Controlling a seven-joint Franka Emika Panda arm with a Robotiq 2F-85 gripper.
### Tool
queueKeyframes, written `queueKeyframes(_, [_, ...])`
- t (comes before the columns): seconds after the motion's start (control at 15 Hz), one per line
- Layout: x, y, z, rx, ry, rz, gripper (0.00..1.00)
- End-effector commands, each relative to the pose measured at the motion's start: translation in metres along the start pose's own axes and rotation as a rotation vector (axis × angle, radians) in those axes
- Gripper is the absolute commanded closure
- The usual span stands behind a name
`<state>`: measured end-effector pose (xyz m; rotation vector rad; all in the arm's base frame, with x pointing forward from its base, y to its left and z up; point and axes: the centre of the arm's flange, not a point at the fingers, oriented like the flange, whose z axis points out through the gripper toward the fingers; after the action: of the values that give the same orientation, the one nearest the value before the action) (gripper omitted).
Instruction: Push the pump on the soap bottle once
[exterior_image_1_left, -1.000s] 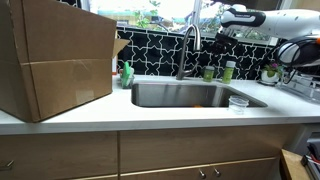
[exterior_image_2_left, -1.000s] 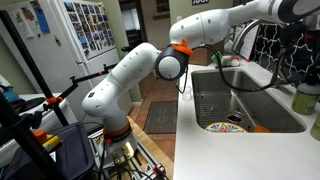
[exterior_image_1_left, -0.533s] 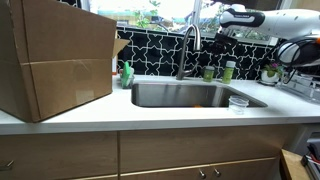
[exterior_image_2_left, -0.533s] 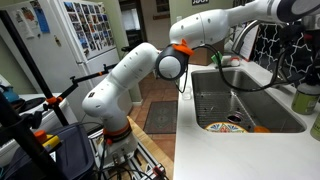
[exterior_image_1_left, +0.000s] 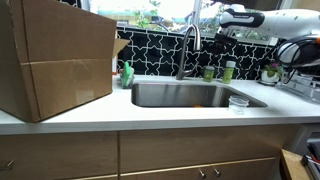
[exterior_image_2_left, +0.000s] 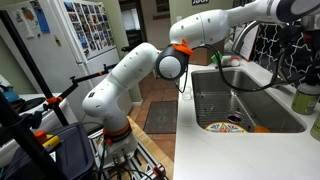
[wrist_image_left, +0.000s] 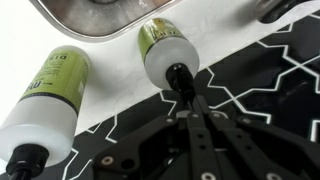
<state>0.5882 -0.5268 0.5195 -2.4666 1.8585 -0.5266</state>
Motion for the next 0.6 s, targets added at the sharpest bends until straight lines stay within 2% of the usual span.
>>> queueKeyframes(0.0, [0.019, -0.01, 0.06, -0.065, -0.093, 0.014, 1.0])
queueKeyframes(0.27, [0.019, -0.011, 0.066, -0.077, -0.098, 0.013, 1.0])
queueKeyframes(0.53, [0.02, -0.009, 0.051, -0.066, -0.083, 0.024, 1.0])
